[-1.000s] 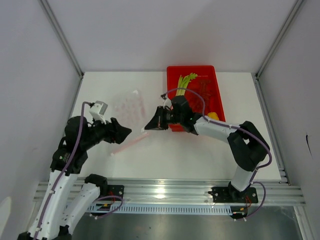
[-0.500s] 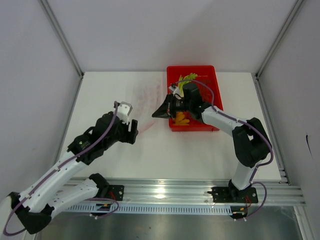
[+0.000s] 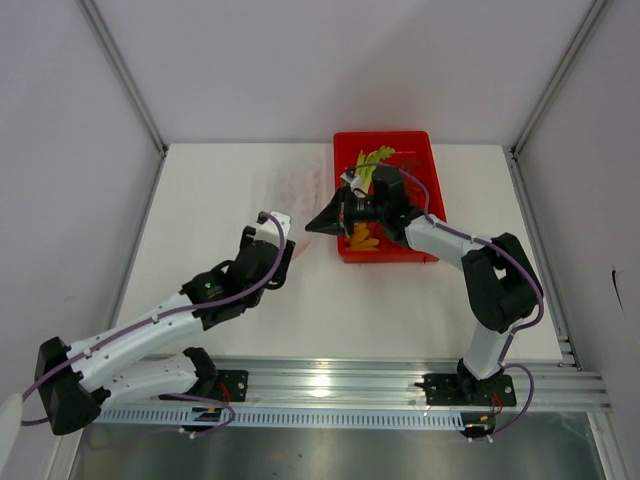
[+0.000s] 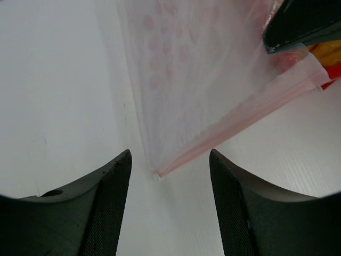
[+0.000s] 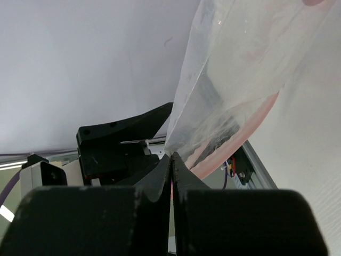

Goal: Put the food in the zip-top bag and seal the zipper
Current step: Pick up the zipper food storage bag at the center of the board.

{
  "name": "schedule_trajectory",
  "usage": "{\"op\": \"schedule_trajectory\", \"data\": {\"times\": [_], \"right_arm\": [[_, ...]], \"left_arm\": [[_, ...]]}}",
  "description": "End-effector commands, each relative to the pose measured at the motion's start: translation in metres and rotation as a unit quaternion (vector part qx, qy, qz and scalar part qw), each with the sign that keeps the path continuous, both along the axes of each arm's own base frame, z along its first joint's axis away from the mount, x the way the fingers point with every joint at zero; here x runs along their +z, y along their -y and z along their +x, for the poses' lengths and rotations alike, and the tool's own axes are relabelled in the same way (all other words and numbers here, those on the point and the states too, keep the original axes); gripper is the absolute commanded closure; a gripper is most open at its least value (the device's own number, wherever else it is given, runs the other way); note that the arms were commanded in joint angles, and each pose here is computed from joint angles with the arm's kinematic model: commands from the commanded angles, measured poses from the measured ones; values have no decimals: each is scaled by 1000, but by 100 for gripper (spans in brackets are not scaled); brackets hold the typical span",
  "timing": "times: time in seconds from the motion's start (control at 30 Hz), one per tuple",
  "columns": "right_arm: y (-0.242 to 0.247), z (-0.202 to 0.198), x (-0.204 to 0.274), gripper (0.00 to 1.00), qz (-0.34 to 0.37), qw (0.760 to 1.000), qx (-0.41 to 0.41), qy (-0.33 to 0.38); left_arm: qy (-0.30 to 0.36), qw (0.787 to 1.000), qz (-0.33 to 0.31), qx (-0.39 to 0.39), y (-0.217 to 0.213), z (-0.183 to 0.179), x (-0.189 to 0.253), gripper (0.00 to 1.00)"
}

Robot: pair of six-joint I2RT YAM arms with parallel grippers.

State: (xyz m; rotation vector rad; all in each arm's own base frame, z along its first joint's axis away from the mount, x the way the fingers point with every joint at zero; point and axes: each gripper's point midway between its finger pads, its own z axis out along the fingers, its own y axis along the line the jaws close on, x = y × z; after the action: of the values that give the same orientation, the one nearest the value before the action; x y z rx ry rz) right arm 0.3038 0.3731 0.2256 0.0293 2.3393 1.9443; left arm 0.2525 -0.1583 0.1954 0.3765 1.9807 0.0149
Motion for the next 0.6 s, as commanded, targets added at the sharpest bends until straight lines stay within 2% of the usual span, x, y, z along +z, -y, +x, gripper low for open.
{"op": "schedule_trajectory", "data": {"times": [0.0, 0.43, 0.57], "right_arm": [[-1, 0, 7, 100, 23, 1000, 9, -4], [-3, -2, 14, 100, 41, 999, 11, -8], [-3, -3, 16, 100, 45, 999, 12, -12]], "left_arm": [[54, 998, -4, 43, -3, 16, 11, 38], [46, 999, -2, 19, 7, 15, -22, 37], [34, 999, -1, 5, 14, 17, -31, 31]]}}
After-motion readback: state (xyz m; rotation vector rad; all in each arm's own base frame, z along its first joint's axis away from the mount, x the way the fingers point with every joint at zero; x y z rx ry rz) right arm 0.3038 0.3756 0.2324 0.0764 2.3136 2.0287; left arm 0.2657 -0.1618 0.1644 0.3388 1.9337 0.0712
